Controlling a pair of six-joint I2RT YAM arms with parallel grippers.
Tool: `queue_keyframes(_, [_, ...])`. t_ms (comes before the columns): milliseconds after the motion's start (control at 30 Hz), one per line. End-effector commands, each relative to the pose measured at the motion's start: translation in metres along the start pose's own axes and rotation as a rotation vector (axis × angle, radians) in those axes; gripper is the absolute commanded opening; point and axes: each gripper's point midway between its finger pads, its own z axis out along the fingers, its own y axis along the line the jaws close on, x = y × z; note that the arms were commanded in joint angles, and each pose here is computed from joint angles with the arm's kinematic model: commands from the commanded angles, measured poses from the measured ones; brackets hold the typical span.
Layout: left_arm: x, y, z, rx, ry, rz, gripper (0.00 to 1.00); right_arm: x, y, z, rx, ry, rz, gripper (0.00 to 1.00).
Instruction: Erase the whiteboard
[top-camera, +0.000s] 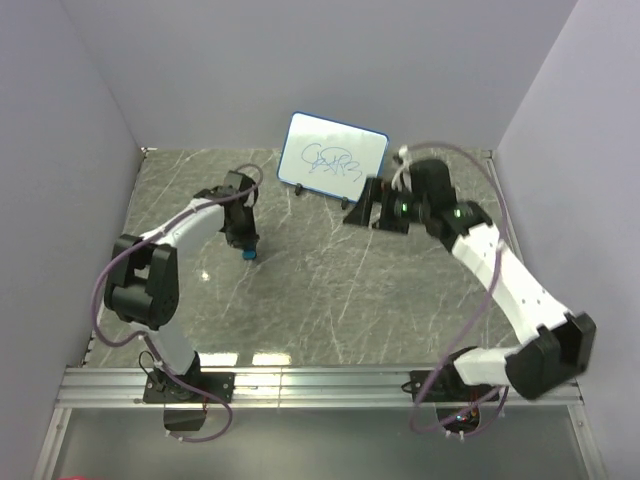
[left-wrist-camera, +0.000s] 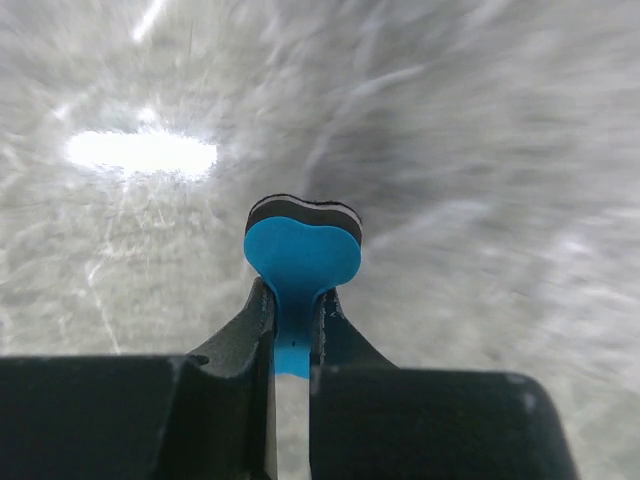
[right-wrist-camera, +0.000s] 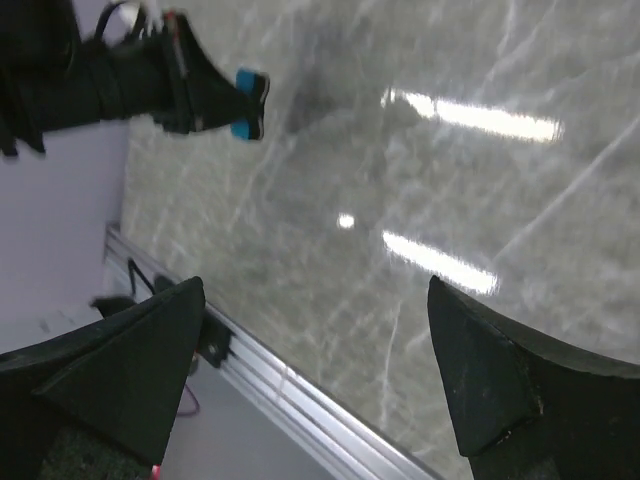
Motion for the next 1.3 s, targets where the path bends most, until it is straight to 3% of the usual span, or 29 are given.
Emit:
queue_keyframes(0, [-0.038,-0.027,-0.064,0.117,-0.129,-0.018,0.00,-0.068,0.019,0.003,-0.060,-0.083,-0.013,0.99])
queue_keyframes(200, [-0.030,-0.035,-0.091,0.195,-0.131,0.001,0.00,-0.162,-0.042,0.023,-0.042,-0.192,0.167,0.99])
queue_keyframes(400, [-0.014,-0.038,-0.103,0.261,-0.128,0.025,0.00,-0.207,-0.105,0.044,-0.050,-0.187,0.201,0.98])
queue_keyframes(533, [-0.007,-0.033,-0.106,0.248,-0.113,0.027,0.00,-0.213,-0.119,0.073,-0.110,-0.140,0.196,0.96])
queue_keyframes(667, [-0.006,-0.029,-0.115,0.236,-0.123,0.001,0.00,-0.234,-0.139,0.089,-0.164,-0.174,0.180,0.96])
queue_keyframes(967, [-0.009,-0.032,-0.134,0.242,-0.148,-0.180,0.00,-0.262,-0.174,0.127,-0.177,-0.219,0.211,0.96])
queue_keyframes(1267, [-0.015,-0.040,-0.142,0.228,-0.136,-0.231,0.00,-0.251,-0.177,0.172,-0.271,-0.179,0.273,0.96])
